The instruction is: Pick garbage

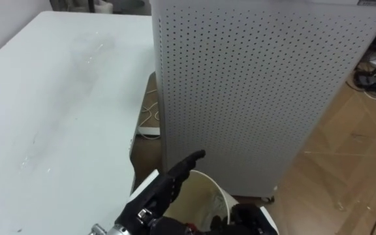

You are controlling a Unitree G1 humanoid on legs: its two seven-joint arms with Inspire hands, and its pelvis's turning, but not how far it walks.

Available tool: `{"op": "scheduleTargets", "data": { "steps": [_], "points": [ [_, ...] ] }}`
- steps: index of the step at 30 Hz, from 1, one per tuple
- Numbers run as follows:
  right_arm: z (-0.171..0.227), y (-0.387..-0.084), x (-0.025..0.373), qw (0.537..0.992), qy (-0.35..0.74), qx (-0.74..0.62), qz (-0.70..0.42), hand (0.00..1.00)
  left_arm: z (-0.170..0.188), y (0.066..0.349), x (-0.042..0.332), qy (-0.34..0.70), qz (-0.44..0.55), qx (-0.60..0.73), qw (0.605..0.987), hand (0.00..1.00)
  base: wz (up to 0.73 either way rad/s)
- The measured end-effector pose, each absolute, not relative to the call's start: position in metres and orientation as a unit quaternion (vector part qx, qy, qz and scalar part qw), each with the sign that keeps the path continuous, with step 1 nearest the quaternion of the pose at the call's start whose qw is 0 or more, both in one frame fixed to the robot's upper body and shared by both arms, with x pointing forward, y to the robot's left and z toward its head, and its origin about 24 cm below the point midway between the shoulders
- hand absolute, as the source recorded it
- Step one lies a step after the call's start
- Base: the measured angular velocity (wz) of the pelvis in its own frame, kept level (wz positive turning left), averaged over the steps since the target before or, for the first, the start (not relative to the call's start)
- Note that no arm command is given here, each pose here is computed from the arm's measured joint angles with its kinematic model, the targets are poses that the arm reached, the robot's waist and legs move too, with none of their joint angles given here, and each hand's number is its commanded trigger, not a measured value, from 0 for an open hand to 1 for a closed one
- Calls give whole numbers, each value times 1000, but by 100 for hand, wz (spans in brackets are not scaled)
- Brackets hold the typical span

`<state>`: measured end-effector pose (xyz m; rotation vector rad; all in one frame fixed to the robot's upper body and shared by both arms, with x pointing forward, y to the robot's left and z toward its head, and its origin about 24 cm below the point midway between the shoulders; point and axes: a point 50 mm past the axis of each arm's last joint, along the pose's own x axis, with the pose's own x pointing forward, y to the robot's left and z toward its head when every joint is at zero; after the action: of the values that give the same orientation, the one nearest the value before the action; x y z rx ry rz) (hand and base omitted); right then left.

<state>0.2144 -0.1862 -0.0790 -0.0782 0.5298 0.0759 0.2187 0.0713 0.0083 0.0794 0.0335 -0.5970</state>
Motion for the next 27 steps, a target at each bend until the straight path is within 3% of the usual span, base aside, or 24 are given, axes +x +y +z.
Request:
{"op": "scheduleTargets", "data": {
  "steps": [19,27],
  "points": [
    [-76,-187,216,966,255,-39,25,100,10,84,224,13,-270,49,961,0,-5],
    [-75,-185,217,968,249,-30,18,100,15,106,235,1,-221,70,973,0,-55]
  ]
}}
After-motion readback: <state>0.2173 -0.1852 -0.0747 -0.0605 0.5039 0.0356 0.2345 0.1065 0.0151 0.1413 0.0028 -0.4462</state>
